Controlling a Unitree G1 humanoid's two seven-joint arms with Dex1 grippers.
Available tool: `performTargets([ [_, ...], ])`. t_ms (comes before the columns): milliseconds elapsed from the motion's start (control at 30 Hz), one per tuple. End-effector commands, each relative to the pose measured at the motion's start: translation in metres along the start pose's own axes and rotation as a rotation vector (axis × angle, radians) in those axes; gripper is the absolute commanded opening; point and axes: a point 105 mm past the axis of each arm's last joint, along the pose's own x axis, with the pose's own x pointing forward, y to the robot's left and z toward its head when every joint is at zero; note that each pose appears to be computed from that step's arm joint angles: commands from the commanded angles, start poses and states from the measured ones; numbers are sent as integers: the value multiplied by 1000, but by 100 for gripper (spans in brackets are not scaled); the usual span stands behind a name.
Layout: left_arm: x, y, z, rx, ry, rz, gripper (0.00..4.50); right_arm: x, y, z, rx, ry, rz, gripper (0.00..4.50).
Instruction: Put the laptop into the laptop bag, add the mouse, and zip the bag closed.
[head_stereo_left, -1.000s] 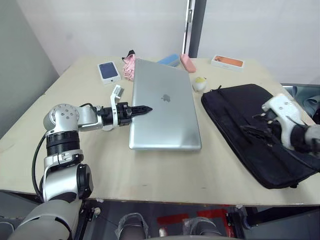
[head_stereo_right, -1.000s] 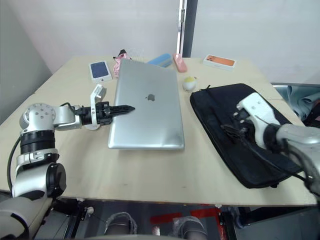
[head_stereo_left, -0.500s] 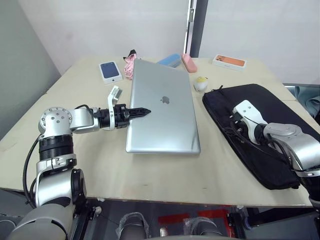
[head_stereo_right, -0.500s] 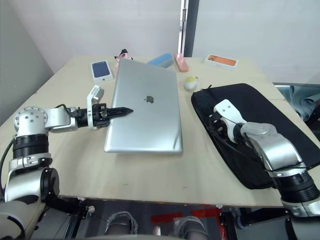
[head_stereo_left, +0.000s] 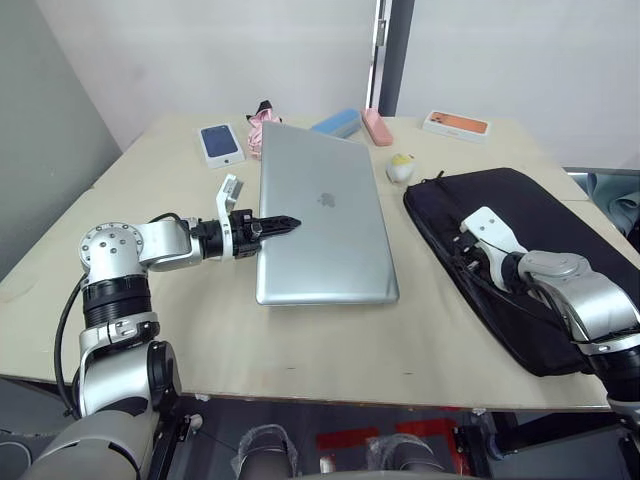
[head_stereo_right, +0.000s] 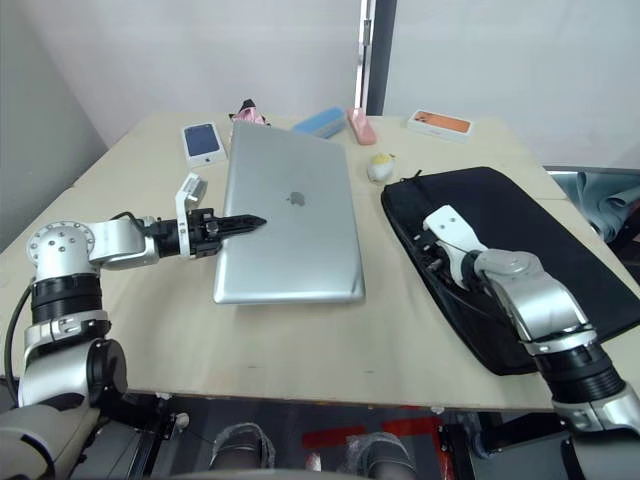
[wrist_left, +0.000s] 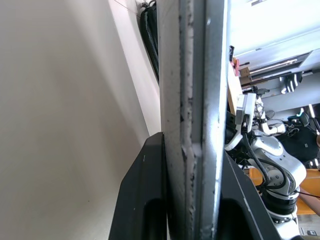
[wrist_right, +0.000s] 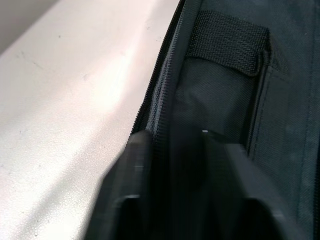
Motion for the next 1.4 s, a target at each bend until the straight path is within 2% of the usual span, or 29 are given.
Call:
performTargets([
  [33,-6,-37,17,77,-67,-158,30,-1,-3,-7,17,4,-8,24],
  [67,-5,-37,17,74,-67,-160,30,-1,-3,-8,22,5,-6,4],
  [367,9,-39,3,34,-12,-199,30,-8,-5,-1,78,-34,-13,4],
  [500,13,-34,-2,-3,-11,-204,30,-30,-21,33,157,-141,-16,4],
  [600,19,-33,-8,-37,-9,-219,30,-48,-23,59,219,-226,54,4],
  [700,26,-33,-15,-55,-5,-231,30,-60,-29,73,253,-256,83,4],
  [933,43,-47,-12,-198,-101,-325,30,-65,-38,88,360,-268,116,4],
  [1167,48,-58,-12,-312,-178,-350,30,-57,-34,82,394,-237,108,4],
  [1300,54,-57,-22,-332,-175,-324,30,-54,-33,82,401,-238,106,4],
  [1400,58,-59,-36,-305,-126,-319,30,-55,-32,86,398,-250,109,4],
])
